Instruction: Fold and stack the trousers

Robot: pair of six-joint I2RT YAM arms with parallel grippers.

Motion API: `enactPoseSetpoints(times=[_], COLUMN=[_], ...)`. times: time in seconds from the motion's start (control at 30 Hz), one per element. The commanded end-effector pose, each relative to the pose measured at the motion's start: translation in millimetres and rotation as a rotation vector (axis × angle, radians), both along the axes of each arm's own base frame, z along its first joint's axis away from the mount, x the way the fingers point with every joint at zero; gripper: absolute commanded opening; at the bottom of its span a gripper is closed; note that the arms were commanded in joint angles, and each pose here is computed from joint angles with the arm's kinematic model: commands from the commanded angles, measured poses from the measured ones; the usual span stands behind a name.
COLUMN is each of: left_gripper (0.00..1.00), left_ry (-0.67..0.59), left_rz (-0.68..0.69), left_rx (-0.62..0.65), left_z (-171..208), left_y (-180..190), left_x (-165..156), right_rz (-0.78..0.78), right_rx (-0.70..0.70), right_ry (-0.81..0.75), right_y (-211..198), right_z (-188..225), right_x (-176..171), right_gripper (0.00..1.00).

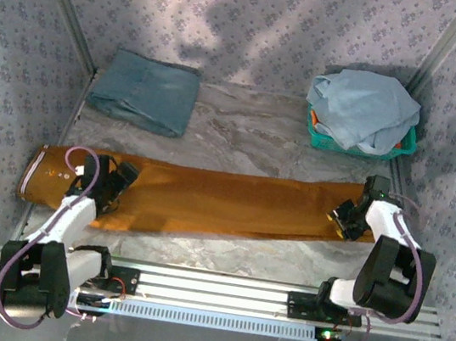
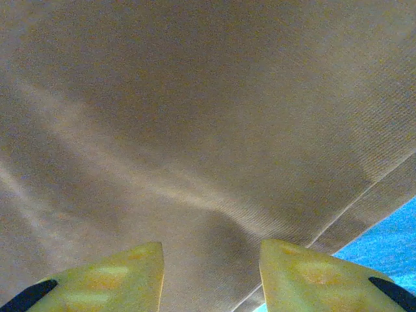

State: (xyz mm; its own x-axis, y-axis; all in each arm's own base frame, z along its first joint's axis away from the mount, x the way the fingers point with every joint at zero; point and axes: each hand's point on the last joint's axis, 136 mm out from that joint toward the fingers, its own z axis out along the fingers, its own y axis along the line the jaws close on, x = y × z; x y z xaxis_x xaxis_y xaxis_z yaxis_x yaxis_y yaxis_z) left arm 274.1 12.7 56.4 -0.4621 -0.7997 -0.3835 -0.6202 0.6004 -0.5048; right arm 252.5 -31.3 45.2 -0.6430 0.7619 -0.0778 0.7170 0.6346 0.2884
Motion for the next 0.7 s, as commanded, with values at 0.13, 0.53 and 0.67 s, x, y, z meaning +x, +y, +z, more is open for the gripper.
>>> enactPoseSetpoints(times=[0.13, 0.53, 0.67], left_gripper=[0.99, 0.99, 0.99], left_ry=[-0.030, 0.011, 0.024], left_rz=[-0.118, -0.154, -0.176], left_rx=[0.004, -0.022, -0.030], left_z=[36.4, 19.7, 19.0], left_y=[-25.3, -41.3, -45.1], left_x=[10.8, 21.0, 23.4], right_rz=[0.092, -0.234, -0.416], right_rx=[-0.085, -0.207, -0.160], right_ry=[-0.139, -0.018, 0.002], right_y=[7.4, -89.6, -115.8], right_z=[41.8, 25.4, 12.7], right_x=[58.4, 29.4, 10.6], right_gripper=[0.46, 0.71, 0.71])
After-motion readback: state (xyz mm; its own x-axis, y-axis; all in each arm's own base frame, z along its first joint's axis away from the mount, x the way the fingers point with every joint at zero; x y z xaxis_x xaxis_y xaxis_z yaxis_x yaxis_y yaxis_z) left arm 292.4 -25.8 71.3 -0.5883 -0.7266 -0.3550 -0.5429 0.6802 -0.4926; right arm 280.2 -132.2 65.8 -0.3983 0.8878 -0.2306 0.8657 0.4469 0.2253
